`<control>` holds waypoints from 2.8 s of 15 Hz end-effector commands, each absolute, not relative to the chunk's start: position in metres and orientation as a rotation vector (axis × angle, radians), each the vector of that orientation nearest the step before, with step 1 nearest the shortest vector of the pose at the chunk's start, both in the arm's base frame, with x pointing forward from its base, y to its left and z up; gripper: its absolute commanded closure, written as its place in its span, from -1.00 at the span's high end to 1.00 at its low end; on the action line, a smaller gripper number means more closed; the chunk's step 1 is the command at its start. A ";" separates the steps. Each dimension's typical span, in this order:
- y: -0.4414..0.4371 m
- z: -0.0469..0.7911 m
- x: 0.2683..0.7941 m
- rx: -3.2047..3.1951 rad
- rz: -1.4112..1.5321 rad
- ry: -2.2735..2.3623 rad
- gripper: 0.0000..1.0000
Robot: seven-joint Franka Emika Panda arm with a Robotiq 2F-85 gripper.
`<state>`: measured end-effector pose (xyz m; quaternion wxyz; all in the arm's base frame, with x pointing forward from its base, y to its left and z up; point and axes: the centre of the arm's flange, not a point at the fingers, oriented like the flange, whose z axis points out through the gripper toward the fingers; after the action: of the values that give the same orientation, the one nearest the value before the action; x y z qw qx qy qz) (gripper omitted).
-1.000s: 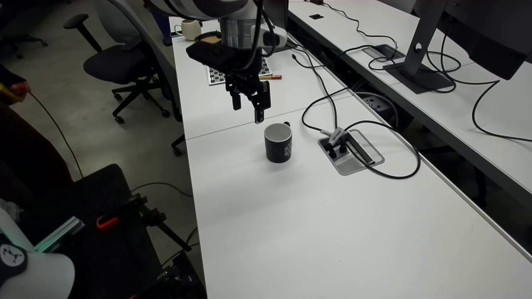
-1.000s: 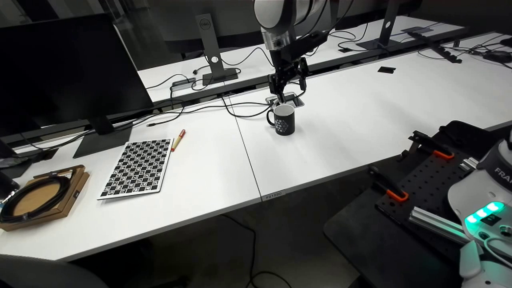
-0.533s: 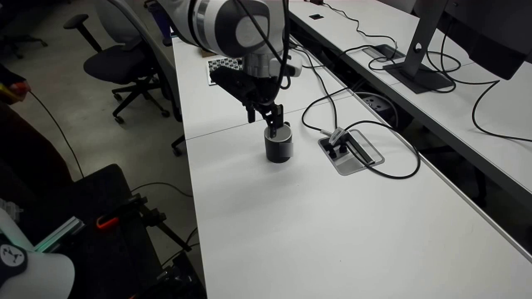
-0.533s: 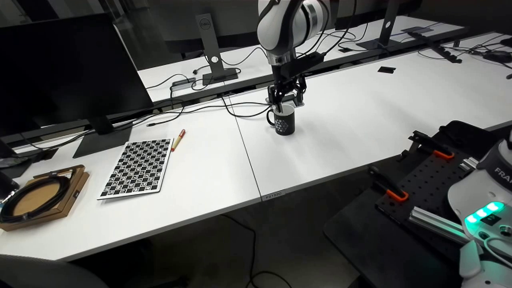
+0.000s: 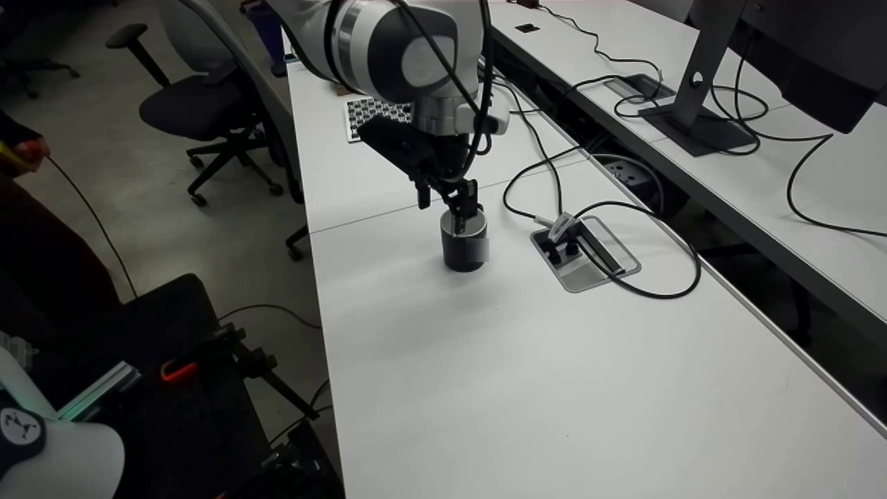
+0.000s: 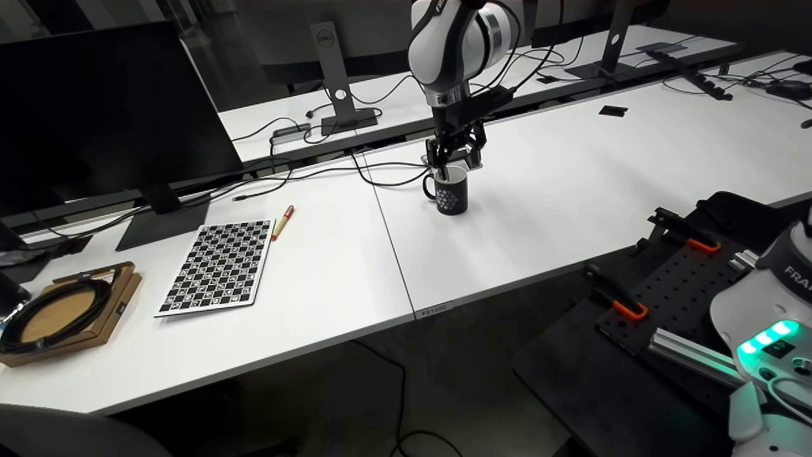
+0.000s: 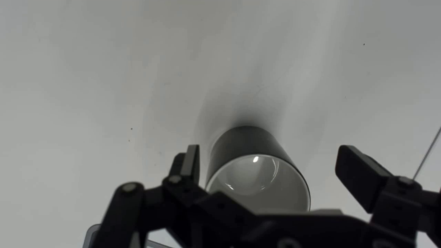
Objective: Slide the mug to the right
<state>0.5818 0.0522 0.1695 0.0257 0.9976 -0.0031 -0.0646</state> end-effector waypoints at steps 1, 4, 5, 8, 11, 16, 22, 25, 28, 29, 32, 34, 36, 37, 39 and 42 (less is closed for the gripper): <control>0.047 0.171 0.590 3.102 -0.069 -0.061 1.00; 0.041 0.183 0.603 3.116 0.127 -0.120 1.00; 0.038 0.185 0.607 3.109 0.170 -0.124 1.00; 0.021 0.190 0.607 3.075 0.194 -0.145 1.00; 0.004 0.189 0.606 3.047 0.201 -0.175 1.00; 0.005 0.175 0.602 3.069 0.172 -0.176 1.00; 0.019 0.153 0.600 3.073 0.152 -0.178 1.00; 0.016 0.137 0.601 3.068 0.166 -0.206 1.00; 0.014 0.122 0.600 3.064 0.150 -0.225 1.00; 0.014 0.118 0.600 3.062 0.146 -0.232 1.00; 0.015 0.110 0.599 3.065 0.139 -0.250 0.45; 0.017 0.108 0.600 3.067 0.141 -0.259 0.34; 0.018 0.108 0.602 3.065 0.141 -0.269 0.04; 0.019 0.108 0.602 3.064 0.142 -0.276 -0.10; 0.020 0.109 0.603 3.063 0.146 -0.283 -0.41; 0.019 0.111 0.604 3.063 0.155 -0.297 -0.85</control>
<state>0.5971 0.0177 0.1139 0.0302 0.9954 -0.0818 0.0391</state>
